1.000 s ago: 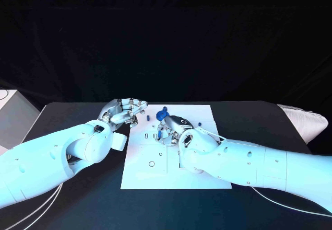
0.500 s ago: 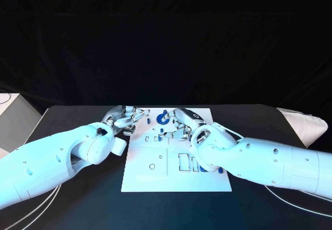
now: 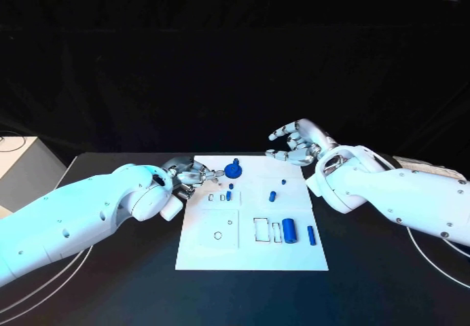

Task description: Assemble the parts on the task board

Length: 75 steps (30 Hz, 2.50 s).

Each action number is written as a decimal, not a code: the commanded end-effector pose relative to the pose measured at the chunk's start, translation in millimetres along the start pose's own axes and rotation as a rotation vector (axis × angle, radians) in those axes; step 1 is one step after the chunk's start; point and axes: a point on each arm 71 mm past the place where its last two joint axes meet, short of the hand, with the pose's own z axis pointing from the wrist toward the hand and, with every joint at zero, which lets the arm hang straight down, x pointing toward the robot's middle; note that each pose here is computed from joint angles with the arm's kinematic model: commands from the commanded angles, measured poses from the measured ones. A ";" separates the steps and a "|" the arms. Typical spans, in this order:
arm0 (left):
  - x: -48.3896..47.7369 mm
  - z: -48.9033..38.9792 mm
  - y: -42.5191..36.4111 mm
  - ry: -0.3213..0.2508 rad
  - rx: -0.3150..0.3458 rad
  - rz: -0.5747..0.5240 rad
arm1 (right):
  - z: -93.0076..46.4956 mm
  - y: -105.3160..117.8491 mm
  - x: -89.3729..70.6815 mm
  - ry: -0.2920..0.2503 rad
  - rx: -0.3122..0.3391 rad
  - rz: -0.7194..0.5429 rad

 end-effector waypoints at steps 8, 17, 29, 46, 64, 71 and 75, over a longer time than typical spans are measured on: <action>-1.8 24.7 -13.9 0.095 -0.196 0.390 | 2.0 -26.3 -29.3 -0.014 0.129 0.085; 4.7 41.4 -24.9 0.119 -0.227 0.498 | 0.5 -30.1 -34.3 -0.019 0.157 0.078; 12.5 59.3 -35.3 0.161 -0.265 0.586 | 0.5 -32.5 -36.9 -0.025 0.177 0.067; 22.7 68.6 -41.3 0.232 -0.296 0.633 | 1.1 -31.9 -35.8 -0.024 0.185 0.060; 28.8 73.4 -40.4 0.265 -0.313 0.642 | 1.4 -31.1 -34.7 -0.021 0.189 0.059; 31.3 74.8 -39.5 0.273 -0.317 0.642 | 1.5 -30.6 -34.2 -0.020 0.189 0.060; 32.1 75.5 -39.1 0.274 -0.318 0.641 | 1.7 -30.2 -33.8 -0.018 0.189 0.060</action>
